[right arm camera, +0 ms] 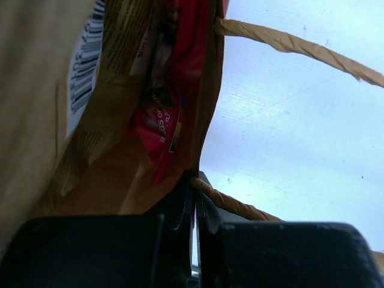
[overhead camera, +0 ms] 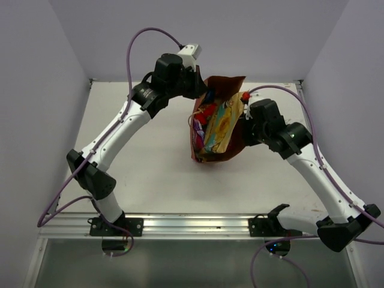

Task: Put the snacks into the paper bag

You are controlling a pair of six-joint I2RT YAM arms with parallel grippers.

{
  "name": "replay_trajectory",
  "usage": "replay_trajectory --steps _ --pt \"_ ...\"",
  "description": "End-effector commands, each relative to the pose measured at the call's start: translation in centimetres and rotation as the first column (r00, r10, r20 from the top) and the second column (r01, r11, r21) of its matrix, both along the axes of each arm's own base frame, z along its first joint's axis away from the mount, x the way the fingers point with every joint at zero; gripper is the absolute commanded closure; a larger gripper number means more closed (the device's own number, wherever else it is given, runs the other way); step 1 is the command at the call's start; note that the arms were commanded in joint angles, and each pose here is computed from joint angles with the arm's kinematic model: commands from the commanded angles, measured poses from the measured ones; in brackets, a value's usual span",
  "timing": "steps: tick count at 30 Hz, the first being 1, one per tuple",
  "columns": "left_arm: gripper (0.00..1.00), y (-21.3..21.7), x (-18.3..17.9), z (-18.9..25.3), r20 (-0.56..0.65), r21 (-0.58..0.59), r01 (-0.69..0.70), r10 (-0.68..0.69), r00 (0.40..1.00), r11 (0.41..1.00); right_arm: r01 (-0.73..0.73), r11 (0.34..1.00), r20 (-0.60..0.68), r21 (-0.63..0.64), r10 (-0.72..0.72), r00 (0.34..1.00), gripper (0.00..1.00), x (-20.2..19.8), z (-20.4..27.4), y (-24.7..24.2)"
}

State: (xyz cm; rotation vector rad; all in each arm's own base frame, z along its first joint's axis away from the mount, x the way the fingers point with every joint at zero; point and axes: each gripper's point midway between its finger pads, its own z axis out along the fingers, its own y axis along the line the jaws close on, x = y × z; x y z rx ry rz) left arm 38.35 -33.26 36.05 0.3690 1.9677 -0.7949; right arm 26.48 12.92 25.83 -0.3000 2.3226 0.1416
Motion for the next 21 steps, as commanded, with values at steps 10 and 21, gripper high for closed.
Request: replay_trajectory --steps 10,21 --pt "1.00 2.1 1.3 2.3 0.038 -0.039 -0.028 0.030 0.999 0.999 0.046 0.996 0.119 0.075 -0.055 0.991 1.00 0.3 5.1 0.0" --pt "1.00 2.8 2.9 -1.8 -0.052 0.026 -0.057 0.058 0.997 0.998 0.040 0.998 0.043 0.050 -0.042 0.998 1.00 1.9 2.2 1.4"
